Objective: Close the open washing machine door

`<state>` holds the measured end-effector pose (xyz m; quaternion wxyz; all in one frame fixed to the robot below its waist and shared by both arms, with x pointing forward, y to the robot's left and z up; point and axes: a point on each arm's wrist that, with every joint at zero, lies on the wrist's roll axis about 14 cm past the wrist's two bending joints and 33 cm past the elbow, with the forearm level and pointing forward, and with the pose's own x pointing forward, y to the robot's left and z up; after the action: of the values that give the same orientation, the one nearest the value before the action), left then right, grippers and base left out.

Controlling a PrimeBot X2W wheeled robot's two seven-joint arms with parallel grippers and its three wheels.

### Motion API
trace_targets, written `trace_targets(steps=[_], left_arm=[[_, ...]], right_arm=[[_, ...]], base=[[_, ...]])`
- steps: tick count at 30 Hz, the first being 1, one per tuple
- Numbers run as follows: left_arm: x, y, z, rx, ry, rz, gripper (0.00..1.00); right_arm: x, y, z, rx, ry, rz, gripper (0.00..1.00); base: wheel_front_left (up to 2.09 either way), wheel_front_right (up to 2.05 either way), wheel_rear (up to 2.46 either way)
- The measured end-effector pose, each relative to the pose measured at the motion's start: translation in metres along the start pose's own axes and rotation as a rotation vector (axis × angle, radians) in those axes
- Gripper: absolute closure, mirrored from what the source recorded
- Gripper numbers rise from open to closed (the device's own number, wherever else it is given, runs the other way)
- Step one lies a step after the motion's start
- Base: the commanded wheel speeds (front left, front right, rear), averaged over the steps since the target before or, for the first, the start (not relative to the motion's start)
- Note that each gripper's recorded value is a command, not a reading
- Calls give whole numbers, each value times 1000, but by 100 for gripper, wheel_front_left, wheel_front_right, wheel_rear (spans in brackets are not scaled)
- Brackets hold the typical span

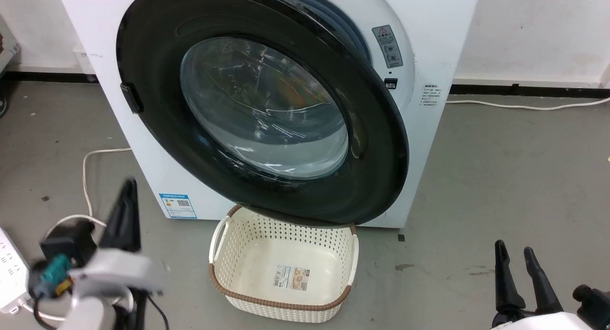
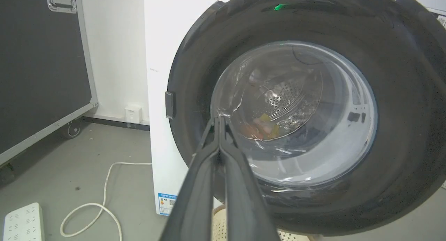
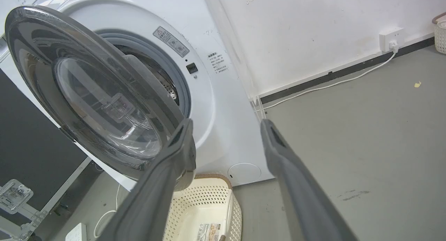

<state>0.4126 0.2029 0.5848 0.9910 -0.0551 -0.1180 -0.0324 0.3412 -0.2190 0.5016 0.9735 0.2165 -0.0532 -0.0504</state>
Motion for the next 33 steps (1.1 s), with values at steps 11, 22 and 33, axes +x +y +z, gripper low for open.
trace_targets(steps=[11,22,33], left_arm=[[-52,7,-63,-88,191,82,100],[-61,4,-74,-92,229,82,0],[-60,10,-65,-78,199,103,0]], right_arm=[[-6,2,-7,-54,28,15,0],[-7,6,-14,-142,55,45,2],[11,38,-16,-290,68,160,100]], base=[[0,0,0],[0,0,0],[0,0,0]])
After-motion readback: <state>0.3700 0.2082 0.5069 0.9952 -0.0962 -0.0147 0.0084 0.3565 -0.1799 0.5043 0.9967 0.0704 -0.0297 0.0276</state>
